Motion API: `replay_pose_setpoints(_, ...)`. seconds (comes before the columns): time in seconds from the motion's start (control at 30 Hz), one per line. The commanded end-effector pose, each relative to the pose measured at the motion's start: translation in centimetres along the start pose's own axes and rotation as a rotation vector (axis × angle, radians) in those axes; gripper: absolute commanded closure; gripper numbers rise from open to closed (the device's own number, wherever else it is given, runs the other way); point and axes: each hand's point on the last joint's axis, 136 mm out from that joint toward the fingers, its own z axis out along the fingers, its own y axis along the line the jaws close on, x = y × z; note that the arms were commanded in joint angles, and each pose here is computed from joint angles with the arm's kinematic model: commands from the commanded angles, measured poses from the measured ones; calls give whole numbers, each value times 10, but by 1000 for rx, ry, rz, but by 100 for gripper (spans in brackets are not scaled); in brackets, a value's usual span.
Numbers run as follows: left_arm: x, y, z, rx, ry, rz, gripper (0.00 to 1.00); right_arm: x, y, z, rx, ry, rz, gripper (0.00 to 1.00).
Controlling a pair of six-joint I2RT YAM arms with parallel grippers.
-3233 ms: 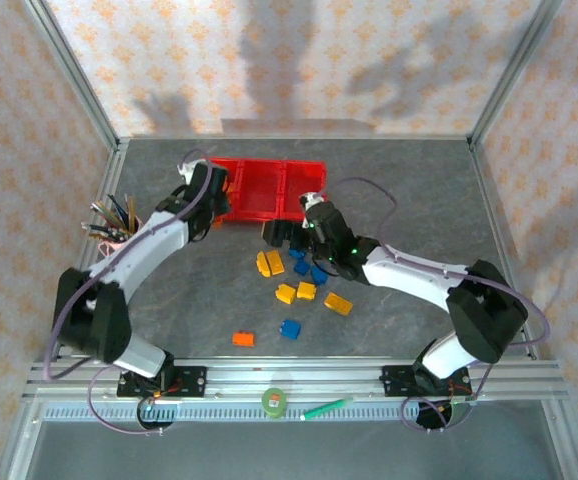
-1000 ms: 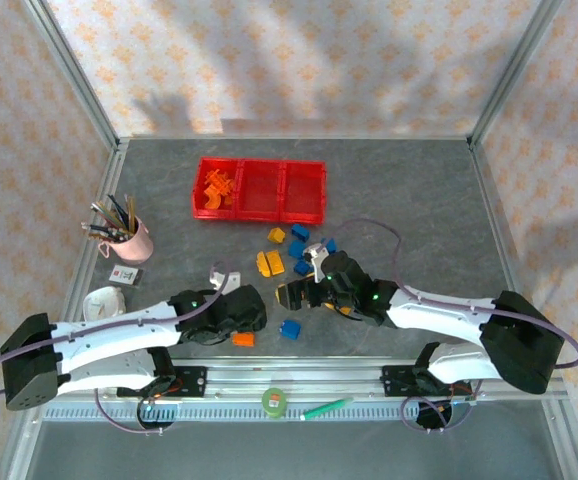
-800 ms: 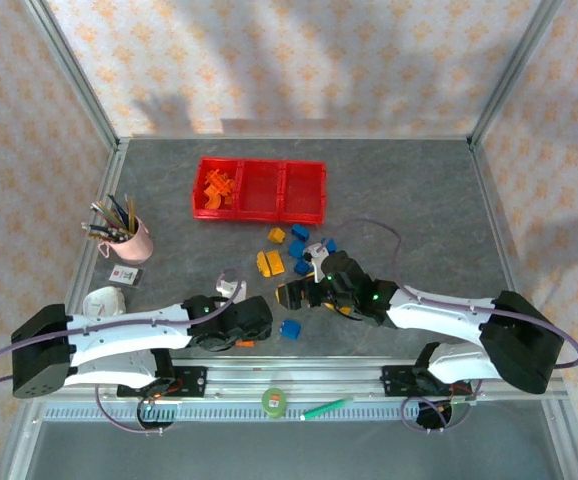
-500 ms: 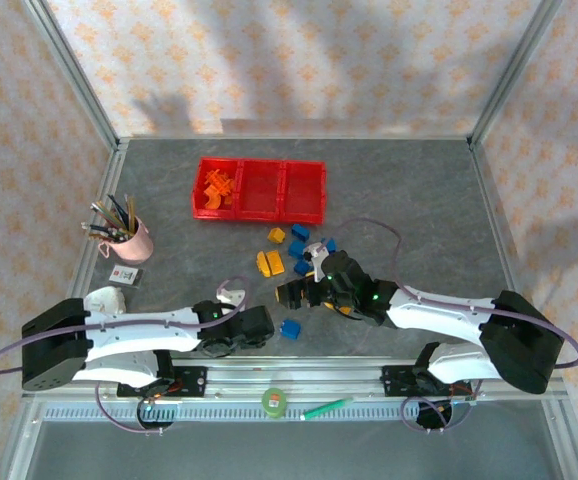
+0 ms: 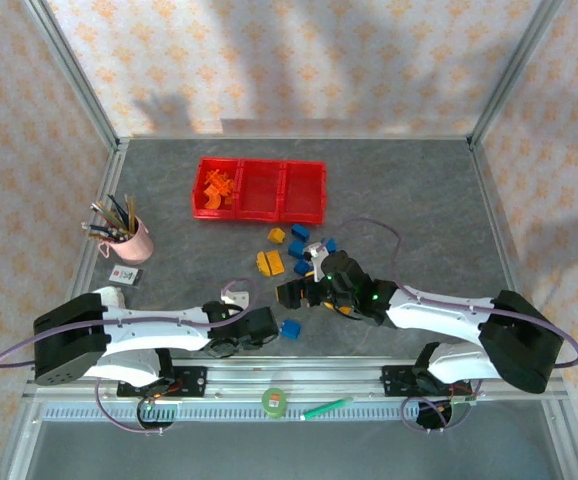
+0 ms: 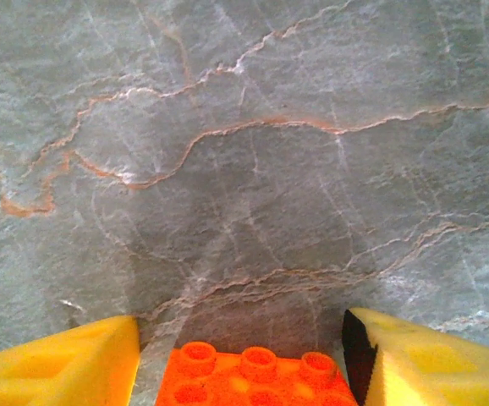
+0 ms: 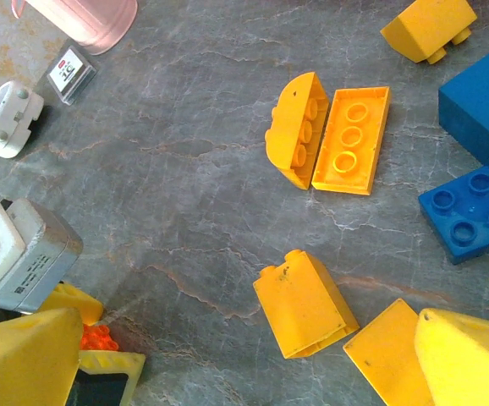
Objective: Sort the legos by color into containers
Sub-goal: Pick up the lego from the middle-left of the table, then place the lego in the container.
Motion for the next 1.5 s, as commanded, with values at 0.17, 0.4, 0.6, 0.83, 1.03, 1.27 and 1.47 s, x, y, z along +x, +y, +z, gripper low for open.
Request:
replay_pose_setpoints(0.17,3,-10,1,55,5,-5,50,-3,-4,1,23,-25,2,0)
replay_pose_setpoints(0.4,-5,-8,-7,61,-29,-24,55,-8,-1,0,17,-33,4,0)
replay_pose_setpoints(0.6,-41,-10,-35,51,-150,-44,55,-27,13,-6,-21,-75,4,0)
replay_pose_setpoints(0.83,-130,11,-74,-5,-349,-123,55,-68,16,-12,17,-150,35,0)
replay_pose_setpoints(1.03,-226,37,-85,-34,-468,-213,54,-103,-3,-9,62,-186,102,0)
replay_pose_setpoints(1.27,-325,60,-57,-97,-497,-292,54,-122,-19,7,120,-188,117,0)
replay_pose_setpoints(1.47,-383,84,-36,-171,-518,-350,54,-129,-24,18,129,-176,114,0)
